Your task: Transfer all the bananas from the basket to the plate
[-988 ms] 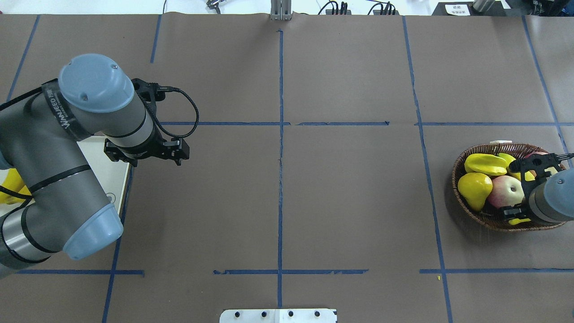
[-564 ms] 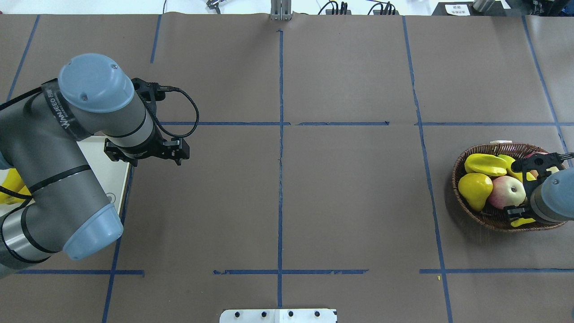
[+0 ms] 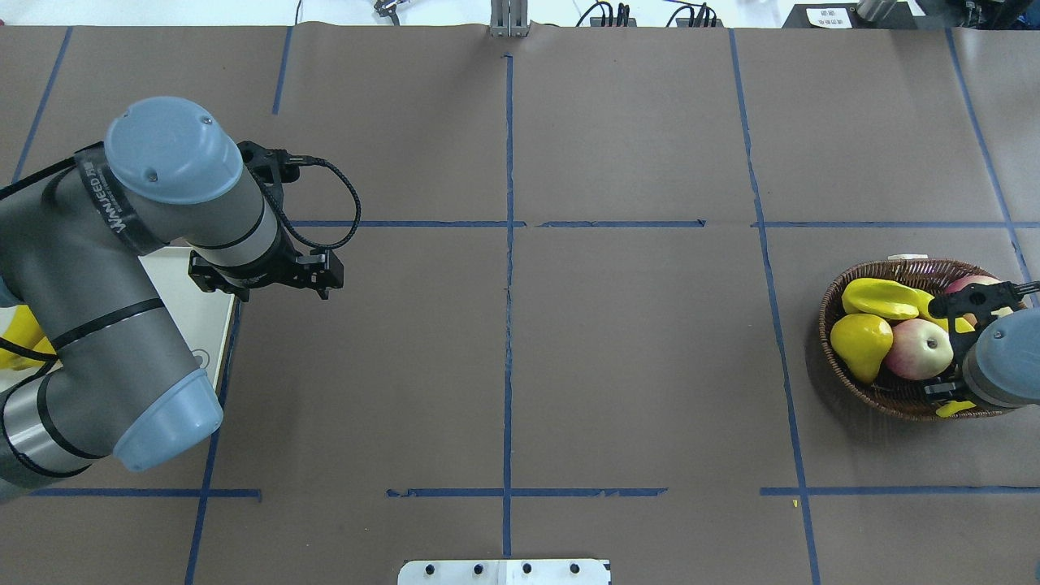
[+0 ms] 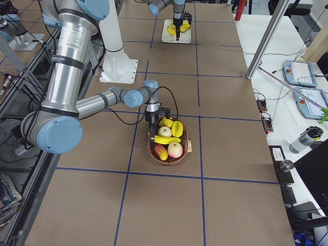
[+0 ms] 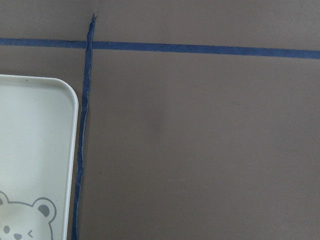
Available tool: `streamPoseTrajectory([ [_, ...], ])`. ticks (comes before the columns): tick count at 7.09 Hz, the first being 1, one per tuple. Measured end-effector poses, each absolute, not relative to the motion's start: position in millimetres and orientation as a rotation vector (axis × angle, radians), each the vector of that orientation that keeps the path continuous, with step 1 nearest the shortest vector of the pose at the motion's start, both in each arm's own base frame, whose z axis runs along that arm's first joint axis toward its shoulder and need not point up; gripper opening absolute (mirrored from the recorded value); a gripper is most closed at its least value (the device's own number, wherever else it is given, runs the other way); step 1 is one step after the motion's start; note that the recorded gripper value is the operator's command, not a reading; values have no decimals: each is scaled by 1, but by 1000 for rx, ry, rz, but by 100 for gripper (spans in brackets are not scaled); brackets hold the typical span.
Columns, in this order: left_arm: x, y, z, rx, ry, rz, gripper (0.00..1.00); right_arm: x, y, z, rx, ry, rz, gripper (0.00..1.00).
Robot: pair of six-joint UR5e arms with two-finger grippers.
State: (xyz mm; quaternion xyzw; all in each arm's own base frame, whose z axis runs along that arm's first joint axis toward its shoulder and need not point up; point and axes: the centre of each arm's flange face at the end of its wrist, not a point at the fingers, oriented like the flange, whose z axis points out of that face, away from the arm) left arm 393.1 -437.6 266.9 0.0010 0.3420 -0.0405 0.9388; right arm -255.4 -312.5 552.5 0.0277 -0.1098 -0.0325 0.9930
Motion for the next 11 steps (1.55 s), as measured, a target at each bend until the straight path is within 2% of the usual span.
streamPoseTrajectory([
  [2,394,-437,268,1,697,-82,100,-257,-311,553,50,-213,-73,53],
  [6,401,-432,269,-5,694,-68,100,-245,-321,546,64,-220,-43,48],
  [7,401,-431,269,-5,694,-67,100,-241,-324,543,72,-223,-31,42],
  [9,402,-431,269,-5,694,-66,100,-232,-329,540,92,-211,-11,20],
  [10,402,-431,269,-6,694,-66,100,-225,-335,540,106,-197,9,14],
  [11,402,-431,269,-6,694,-66,100,-215,-343,539,130,-179,37,11],
])
